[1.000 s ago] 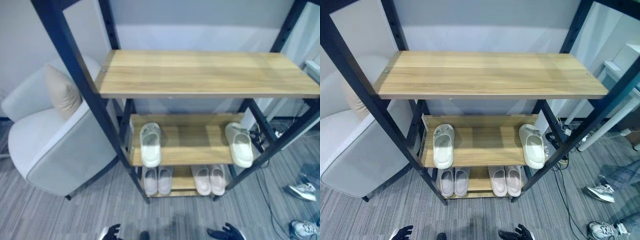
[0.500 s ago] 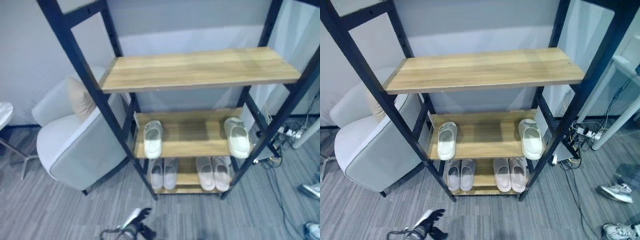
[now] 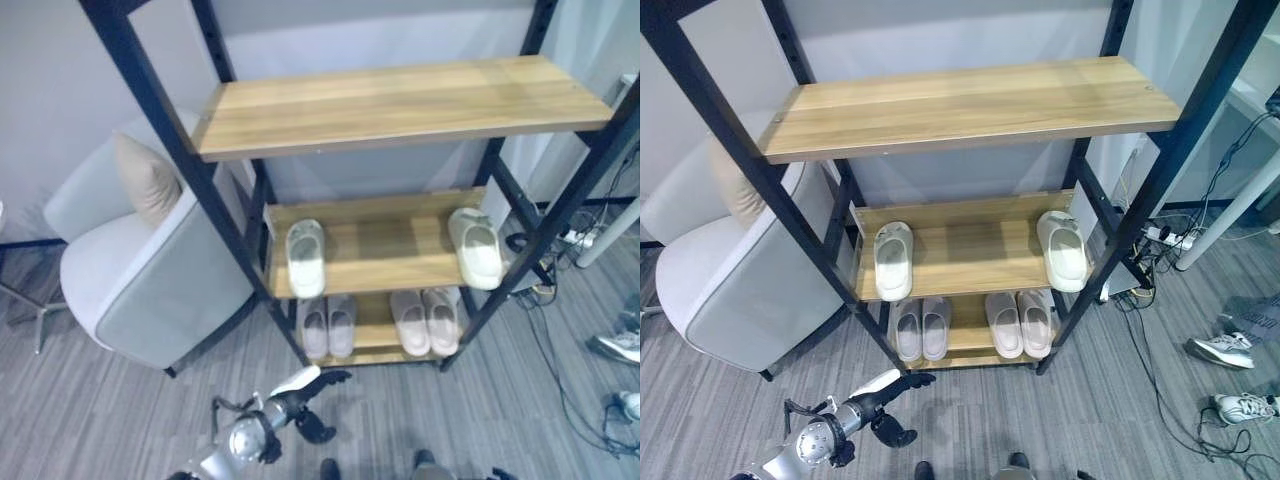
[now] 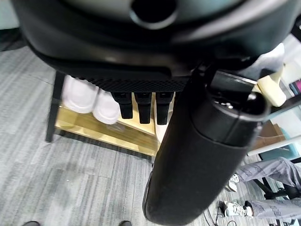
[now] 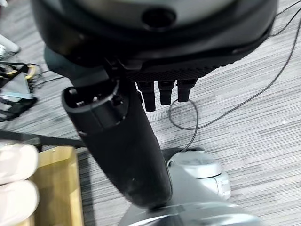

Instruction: Arrange the slippers neatly on the shoe rack.

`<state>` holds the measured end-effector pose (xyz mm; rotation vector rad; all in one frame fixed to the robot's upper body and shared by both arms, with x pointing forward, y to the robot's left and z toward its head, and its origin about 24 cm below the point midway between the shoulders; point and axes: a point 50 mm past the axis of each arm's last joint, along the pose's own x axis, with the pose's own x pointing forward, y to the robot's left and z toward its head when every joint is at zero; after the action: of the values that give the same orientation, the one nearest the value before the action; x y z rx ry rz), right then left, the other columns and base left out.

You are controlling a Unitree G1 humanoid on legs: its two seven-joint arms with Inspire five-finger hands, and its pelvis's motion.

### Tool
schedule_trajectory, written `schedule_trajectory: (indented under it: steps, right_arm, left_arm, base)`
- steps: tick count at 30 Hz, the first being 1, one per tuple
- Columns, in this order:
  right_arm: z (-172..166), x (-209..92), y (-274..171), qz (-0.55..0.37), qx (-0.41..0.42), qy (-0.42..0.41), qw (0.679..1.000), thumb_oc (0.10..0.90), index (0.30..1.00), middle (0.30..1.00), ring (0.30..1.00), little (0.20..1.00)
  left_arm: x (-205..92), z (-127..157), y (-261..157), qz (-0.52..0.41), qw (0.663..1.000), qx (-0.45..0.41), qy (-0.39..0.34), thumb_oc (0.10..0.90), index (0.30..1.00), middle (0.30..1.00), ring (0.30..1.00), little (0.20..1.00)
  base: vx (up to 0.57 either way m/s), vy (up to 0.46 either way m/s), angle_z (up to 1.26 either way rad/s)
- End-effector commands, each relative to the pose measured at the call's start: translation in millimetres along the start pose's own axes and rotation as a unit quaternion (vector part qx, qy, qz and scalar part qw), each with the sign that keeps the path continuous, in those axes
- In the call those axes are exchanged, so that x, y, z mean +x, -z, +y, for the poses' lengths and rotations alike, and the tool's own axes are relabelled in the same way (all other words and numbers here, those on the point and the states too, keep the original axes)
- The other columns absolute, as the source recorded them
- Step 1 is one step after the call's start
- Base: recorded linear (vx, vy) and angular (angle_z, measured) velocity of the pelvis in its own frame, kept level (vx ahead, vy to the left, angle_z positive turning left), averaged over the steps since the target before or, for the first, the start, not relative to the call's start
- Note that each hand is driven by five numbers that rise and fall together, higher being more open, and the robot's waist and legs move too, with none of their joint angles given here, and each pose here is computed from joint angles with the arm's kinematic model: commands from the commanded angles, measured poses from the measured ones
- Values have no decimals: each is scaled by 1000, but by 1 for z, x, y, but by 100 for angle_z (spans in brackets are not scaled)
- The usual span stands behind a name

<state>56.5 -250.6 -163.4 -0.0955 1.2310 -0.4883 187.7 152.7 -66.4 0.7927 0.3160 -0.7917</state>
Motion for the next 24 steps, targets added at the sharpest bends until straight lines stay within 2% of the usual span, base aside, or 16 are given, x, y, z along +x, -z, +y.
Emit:
schedule_trajectory:
  steps: [1,5,9,11,16,17,18,19,20,24]
  right_arm:
    - [-16,2,-1,-8,-55,22,998,800,900,900,900,900]
    - [-13,1,-1,-24,-108,15,994,800,900,900,900,900]
    - [-11,0,3,-24,-125,8,992,800,900,900,900,900]
    - [-9,-3,15,-14,-138,0,990,800,900,900,900,900]
    - [-8,-5,26,0,-132,-6,991,800,900,900,900,900]
    - [-9,-6,31,6,-139,-8,990,800,900,900,900,900]
    - [-9,-6,31,6,-138,-8,990,800,900,900,900,900]
    - [-12,-6,29,2,-147,-5,989,800,900,900,900,900]
    - [-13,-5,24,-5,-149,-3,989,800,900,900,900,900]
    - [-14,-2,10,-29,-151,3,988,800,900,900,900,900]
  left_arm:
    - [9,37,-72,-191,979,-19,-70,800,900,900,900,900]
    - [-5,69,-112,-289,950,10,-117,800,900,900,900,900]
    - [-6,86,-129,-318,933,32,-163,800,900,900,900,900]
    - [-7,105,-148,-344,911,67,-215,800,900,900,900,900]
    - [-9,129,-157,-343,887,118,-284,800,900,900,900,900]
    - [0,143,-160,-322,882,155,-309,800,900,900,900,900]
    - [1,143,-161,-322,881,155,-309,800,900,900,900,900]
    - [6,160,-164,-296,865,231,-332,800,900,900,900,900]
    - [8,168,-167,-285,855,266,-343,800,900,900,900,900]
    - [3,203,-174,-243,807,357,-404,800,900,900,900,900]
  base:
    - [36,-107,-27]
    - [14,-116,-15]
    - [21,-92,2]
    - [37,-69,3]
    - [38,-35,0]
    - [22,-15,-4]
    - [53,-34,-5]
    - [33,-21,-5]
    - [38,-25,-12]
    - [0,2,-19]
